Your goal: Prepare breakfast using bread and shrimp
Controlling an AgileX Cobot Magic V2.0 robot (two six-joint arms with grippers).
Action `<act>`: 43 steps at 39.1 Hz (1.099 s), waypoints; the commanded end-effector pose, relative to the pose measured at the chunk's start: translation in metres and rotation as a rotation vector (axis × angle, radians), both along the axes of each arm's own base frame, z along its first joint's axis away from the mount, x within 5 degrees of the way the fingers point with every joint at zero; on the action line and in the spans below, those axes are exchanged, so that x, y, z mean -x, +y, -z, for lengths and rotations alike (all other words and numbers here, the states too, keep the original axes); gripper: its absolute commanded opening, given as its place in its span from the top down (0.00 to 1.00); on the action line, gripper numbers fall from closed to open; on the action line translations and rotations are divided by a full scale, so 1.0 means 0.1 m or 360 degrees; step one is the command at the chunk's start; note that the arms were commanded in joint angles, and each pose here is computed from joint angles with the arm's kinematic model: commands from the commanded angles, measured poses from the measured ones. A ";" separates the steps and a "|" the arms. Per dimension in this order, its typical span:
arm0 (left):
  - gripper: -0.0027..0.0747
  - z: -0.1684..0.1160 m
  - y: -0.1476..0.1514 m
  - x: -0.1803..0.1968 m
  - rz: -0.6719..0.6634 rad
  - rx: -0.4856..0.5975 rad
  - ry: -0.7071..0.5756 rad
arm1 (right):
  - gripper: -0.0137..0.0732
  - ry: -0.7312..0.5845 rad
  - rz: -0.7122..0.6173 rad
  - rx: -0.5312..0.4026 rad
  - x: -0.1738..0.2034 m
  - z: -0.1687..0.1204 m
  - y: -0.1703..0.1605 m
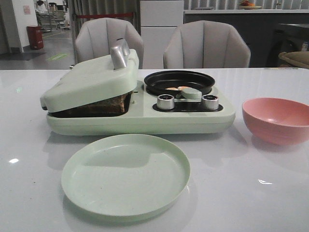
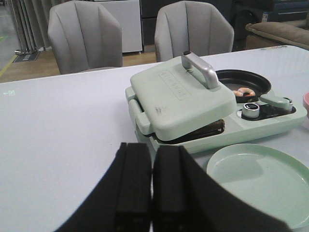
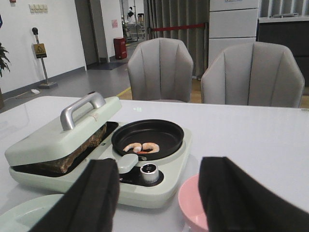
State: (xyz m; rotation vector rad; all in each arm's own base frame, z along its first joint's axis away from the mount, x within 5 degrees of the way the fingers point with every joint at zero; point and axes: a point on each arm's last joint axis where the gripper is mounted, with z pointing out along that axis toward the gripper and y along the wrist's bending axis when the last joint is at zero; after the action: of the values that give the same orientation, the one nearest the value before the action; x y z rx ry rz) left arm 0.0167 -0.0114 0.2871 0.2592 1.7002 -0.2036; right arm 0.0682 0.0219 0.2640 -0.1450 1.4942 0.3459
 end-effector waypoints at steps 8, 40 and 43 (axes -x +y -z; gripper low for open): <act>0.82 -0.15 0.00 0.00 0.0003 0.0076 -0.0132 | 0.70 -0.0180 0.0032 -0.0048 0.01 -0.17 -0.02; 0.82 -0.15 0.00 0.00 0.0003 0.0076 -0.0132 | 0.67 -0.0177 0.0032 -0.0047 0.01 -0.17 -0.02; 0.82 -0.15 0.00 0.00 0.0003 0.0076 -0.0132 | 0.67 -0.0177 0.0032 -0.0047 0.01 -0.17 -0.02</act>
State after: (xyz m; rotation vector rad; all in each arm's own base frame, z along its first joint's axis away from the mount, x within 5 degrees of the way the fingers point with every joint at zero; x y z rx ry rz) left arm 0.0167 -0.0114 0.2871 0.2592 1.7002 -0.2036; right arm 0.0682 0.0216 0.2653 -0.1399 1.4797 0.3466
